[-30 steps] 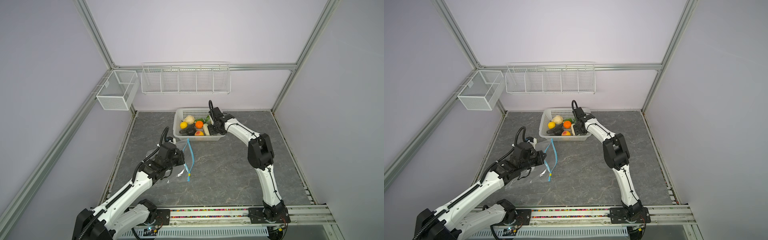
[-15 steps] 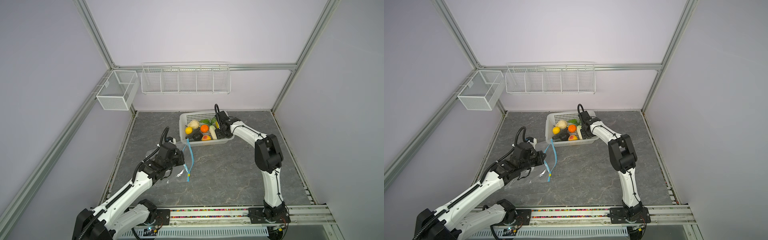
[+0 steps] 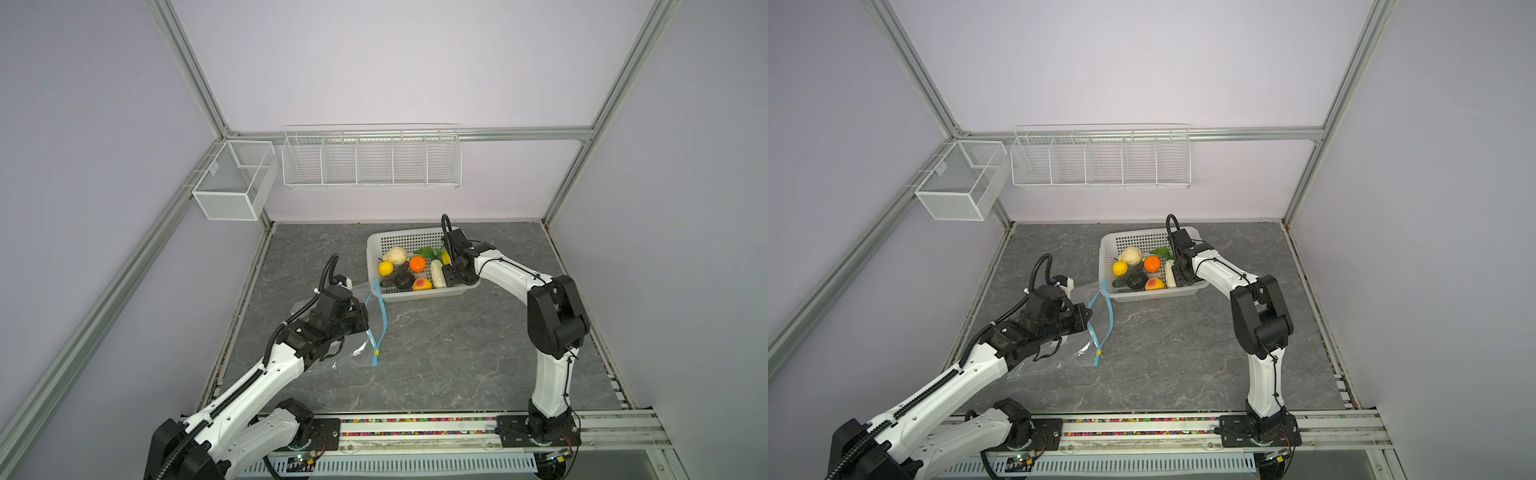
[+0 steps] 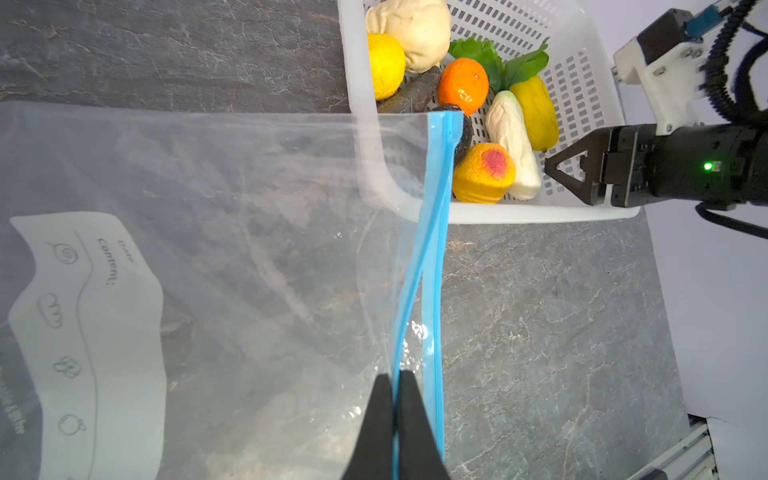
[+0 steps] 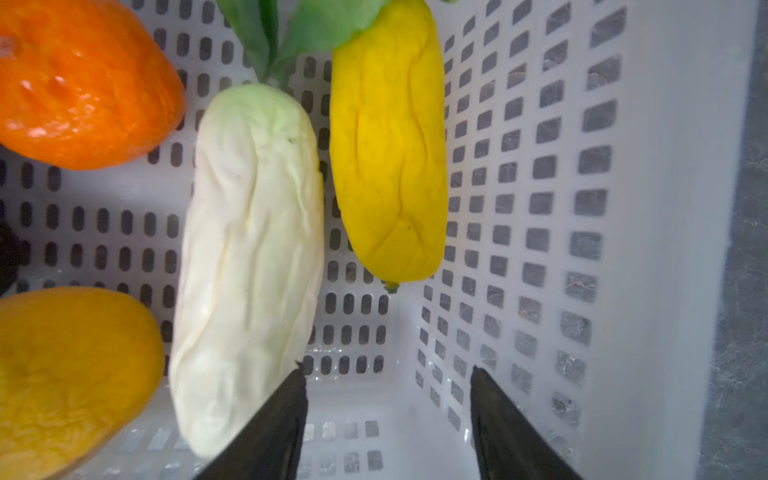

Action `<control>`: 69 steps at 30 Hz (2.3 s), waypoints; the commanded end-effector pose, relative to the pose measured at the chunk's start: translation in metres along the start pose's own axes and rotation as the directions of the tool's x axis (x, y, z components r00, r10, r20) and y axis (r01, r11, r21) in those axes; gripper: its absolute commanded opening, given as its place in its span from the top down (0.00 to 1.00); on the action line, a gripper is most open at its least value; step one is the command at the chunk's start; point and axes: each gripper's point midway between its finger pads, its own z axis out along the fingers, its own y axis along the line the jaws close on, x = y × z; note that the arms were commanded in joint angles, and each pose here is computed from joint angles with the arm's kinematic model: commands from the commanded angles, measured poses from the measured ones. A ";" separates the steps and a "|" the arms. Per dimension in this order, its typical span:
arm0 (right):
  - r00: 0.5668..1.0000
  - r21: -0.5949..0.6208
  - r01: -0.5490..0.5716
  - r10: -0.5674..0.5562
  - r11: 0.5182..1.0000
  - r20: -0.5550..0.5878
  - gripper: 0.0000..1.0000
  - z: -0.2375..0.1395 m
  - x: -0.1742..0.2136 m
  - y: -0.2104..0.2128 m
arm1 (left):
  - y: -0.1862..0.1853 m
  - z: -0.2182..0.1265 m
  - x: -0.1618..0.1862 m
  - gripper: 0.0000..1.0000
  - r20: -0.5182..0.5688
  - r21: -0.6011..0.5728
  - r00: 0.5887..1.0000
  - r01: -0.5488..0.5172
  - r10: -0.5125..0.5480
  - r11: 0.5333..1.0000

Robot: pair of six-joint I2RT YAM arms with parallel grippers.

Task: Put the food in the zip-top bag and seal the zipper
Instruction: 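Hold the bag with the left gripper while the right reaches toward the white radish, then shift the right gripper to the orange tangerine and close on it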

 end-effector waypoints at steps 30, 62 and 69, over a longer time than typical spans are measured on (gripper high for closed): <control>0.985 -0.262 0.087 -0.044 0.961 0.166 0.34 -0.035 -0.039 0.067 | -0.019 -0.003 -0.005 1.00 -0.017 0.076 1.000 -0.008 0.009 0.997; 0.993 -0.261 0.100 -0.080 0.960 0.088 0.28 0.059 -0.061 0.102 | -0.020 0.008 -0.004 1.00 -0.040 0.072 0.999 -0.017 0.020 0.997; 0.992 -0.269 0.093 -0.065 0.959 0.111 0.37 0.046 -0.068 0.100 | -0.020 0.006 -0.005 1.00 -0.032 0.071 0.999 -0.012 0.015 0.997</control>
